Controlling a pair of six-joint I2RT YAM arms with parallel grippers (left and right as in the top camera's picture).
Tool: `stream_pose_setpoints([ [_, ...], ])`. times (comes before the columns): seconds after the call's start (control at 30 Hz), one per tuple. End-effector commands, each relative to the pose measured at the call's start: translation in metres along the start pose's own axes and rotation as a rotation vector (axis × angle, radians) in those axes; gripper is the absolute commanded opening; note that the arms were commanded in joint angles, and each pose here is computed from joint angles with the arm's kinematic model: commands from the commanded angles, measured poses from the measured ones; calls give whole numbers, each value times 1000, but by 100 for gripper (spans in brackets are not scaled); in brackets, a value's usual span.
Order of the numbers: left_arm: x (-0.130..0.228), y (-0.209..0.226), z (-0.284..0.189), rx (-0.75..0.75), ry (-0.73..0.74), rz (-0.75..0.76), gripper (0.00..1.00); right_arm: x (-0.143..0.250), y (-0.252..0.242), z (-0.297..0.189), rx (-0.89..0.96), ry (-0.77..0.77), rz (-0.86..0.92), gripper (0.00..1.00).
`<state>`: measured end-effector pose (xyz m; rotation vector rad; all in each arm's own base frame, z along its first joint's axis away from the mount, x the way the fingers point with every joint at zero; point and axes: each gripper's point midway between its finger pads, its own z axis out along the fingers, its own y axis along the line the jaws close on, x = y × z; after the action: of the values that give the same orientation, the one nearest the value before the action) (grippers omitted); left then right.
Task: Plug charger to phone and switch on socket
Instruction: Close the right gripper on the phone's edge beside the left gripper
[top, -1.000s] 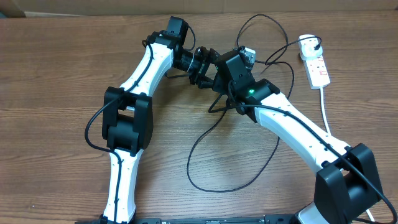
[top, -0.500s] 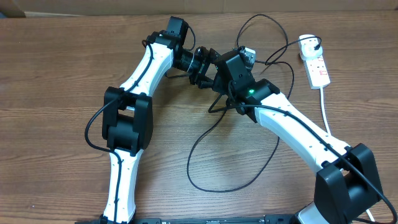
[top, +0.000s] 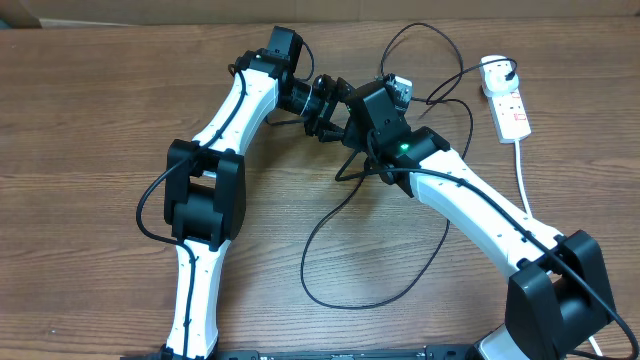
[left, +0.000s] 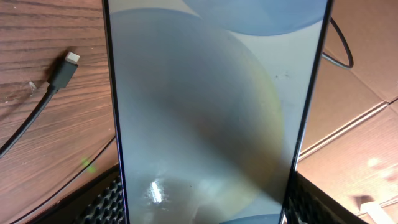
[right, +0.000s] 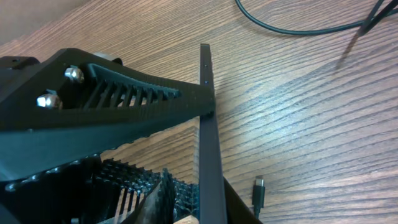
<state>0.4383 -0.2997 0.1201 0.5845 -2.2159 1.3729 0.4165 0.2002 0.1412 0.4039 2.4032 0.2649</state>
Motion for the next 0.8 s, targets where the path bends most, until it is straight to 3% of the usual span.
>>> stream_pose_setpoints([
  [0.0, 27, -27, -9, 43, 30, 79, 62, -6, 0, -1, 2, -17, 10, 17],
  [0.77, 26, -26, -4, 28, 17, 93, 65, -4, -1, -1, 9, -9, 7, 4],
])
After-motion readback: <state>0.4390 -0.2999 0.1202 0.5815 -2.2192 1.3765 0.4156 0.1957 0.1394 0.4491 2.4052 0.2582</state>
